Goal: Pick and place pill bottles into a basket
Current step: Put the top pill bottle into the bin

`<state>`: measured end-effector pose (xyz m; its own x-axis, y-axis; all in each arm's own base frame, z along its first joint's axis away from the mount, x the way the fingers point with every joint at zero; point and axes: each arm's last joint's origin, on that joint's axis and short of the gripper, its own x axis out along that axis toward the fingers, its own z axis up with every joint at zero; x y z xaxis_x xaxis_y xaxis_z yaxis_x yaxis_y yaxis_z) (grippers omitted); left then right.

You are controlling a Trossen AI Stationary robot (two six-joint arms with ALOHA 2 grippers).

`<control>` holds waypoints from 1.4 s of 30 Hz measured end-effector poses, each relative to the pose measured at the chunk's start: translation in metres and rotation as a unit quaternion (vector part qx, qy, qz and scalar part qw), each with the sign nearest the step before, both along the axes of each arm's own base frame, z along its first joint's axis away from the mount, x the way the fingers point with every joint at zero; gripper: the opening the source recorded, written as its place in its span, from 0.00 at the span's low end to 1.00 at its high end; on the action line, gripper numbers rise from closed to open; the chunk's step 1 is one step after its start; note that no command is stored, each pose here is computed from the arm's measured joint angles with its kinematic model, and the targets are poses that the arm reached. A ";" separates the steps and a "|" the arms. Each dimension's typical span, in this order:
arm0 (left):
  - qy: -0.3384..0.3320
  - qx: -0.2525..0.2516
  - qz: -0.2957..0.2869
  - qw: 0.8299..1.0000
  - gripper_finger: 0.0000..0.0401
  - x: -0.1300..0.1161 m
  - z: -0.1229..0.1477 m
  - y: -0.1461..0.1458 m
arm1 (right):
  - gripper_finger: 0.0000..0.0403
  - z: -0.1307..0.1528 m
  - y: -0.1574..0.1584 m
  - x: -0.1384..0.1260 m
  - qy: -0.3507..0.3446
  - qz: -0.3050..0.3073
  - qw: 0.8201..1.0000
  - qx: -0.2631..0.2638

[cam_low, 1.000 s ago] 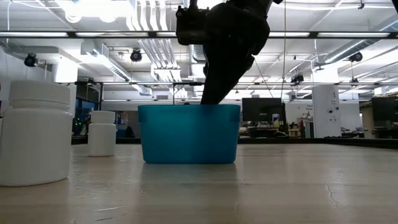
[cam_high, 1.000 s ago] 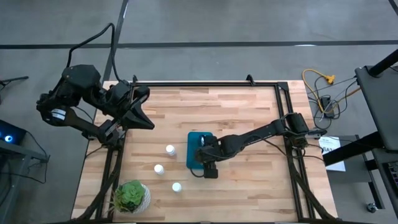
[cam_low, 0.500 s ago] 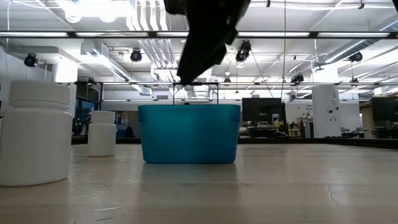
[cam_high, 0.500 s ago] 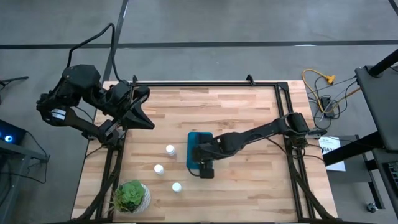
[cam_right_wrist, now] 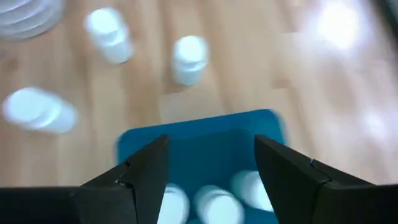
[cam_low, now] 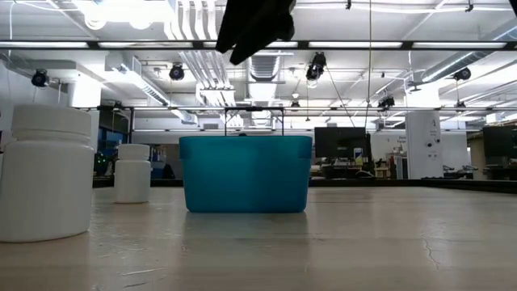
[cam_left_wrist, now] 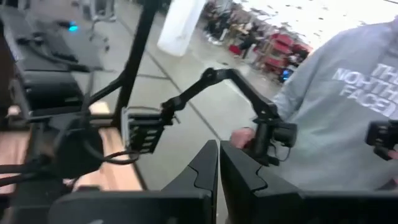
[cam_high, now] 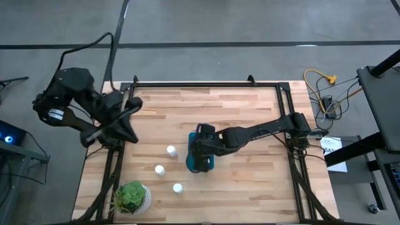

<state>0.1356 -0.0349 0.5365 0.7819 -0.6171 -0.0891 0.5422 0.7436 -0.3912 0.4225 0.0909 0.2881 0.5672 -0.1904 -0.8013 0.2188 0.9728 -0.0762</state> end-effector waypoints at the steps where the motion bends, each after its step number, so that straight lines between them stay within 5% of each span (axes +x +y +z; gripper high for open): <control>1: -0.009 0.001 -0.003 1.000 0.00 -0.002 0.002 0.000 | 0.55 0.004 -0.002 -0.001 -0.004 -0.016 1.000 -0.011; 13: -0.036 0.008 -0.059 0.998 0.00 -0.003 0.004 -0.004 | 0.54 0.053 -0.038 0.002 -0.094 -0.188 0.978 0.013; 26: -0.028 0.037 -0.154 0.987 0.00 0.003 -0.004 -0.010 | 0.54 0.102 -0.090 -0.014 -0.183 -0.341 0.921 0.048; 32: -0.024 0.057 -0.190 0.980 0.00 -0.001 -0.010 -0.010 | 0.54 0.117 -0.104 -0.019 -0.216 -0.372 0.901 0.065; 42: -0.012 0.057 -0.190 0.980 0.05 0.002 -0.012 -0.011 | 0.54 0.136 -0.112 -0.035 -0.235 -0.381 0.893 0.038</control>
